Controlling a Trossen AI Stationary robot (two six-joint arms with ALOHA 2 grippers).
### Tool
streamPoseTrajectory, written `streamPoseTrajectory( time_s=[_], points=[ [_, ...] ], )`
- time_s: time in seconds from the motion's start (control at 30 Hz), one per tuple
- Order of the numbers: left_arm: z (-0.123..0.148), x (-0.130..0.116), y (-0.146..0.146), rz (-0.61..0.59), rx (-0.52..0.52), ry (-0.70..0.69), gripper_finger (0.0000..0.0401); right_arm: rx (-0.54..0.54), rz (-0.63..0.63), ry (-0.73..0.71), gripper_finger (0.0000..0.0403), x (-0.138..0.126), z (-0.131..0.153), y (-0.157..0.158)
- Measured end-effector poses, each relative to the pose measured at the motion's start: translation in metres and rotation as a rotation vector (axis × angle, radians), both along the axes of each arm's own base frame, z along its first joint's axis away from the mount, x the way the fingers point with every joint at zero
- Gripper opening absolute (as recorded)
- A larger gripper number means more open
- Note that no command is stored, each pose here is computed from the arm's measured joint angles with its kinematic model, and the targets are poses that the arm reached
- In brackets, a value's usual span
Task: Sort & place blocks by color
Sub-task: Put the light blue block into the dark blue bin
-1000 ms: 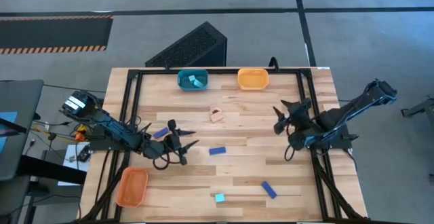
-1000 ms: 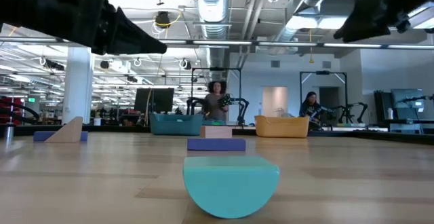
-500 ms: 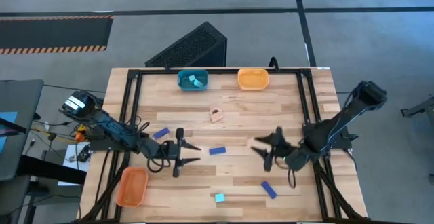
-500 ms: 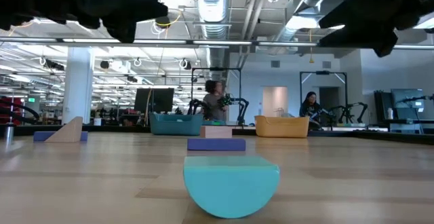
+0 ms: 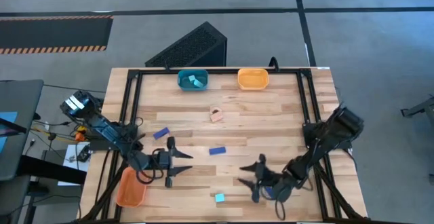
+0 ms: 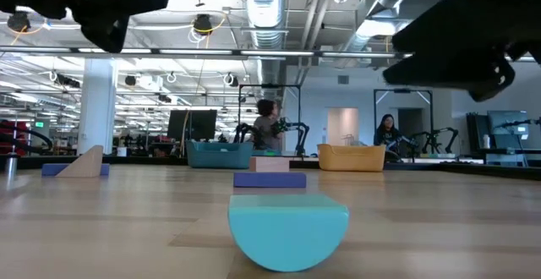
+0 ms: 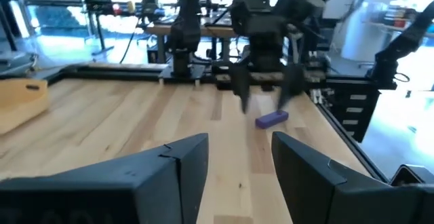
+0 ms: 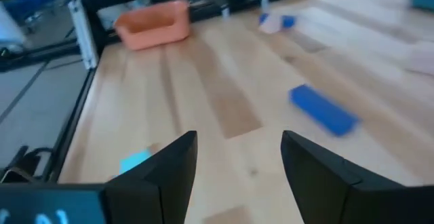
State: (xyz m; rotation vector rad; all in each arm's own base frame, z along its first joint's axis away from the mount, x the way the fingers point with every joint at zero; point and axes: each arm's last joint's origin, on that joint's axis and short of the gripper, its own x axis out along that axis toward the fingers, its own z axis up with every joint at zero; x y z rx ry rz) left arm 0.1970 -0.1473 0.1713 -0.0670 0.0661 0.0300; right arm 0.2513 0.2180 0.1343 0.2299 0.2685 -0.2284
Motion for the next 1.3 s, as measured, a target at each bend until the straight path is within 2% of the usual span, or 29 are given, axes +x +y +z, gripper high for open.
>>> streamPoseTrajectory(
  time_s=[0.17, 0.3, 0.47, 0.73, 0.9, 1.07, 1.3],
  points=[
    [-0.004, -0.004, -0.004, 0.012, -0.054, 0.032, 0.0154, -0.033, 0.139, 0.073, 0.0261, 0.029, -0.012, 0.02],
    [-0.011, -0.01, -0.008, 0.034, -0.084, 0.076, 0.016, -0.014, 0.233, 0.087, 0.0266, 0.049, -0.007, 0.03],
    [-0.016, -0.018, -0.013, 0.068, -0.118, 0.102, 0.0188, 0.001, 0.338, 0.104, 0.0266, 0.057, -0.001, 0.038],
    [-0.022, -0.027, -0.022, 0.058, -0.157, 0.119, 0.0231, -0.03, 0.335, 0.145, 0.0266, 0.066, -0.012, 0.031],
    [-0.037, -0.019, -0.031, 0.089, -0.129, 0.132, 0.0234, -0.048, 0.335, 0.184, 0.0266, 0.079, -0.031, 0.032],
    [-0.052, -0.006, -0.047, 0.09, -0.086, 0.158, 0.0234, -0.033, 0.331, 0.195, 0.0266, 0.083, -0.036, 0.033],
    [-0.05, 0.004, -0.059, 0.076, -0.056, 0.155, 0.0234, -0.006, 0.355, 0.233, 0.0265, 0.081, -0.039, 0.033]
  ],
)
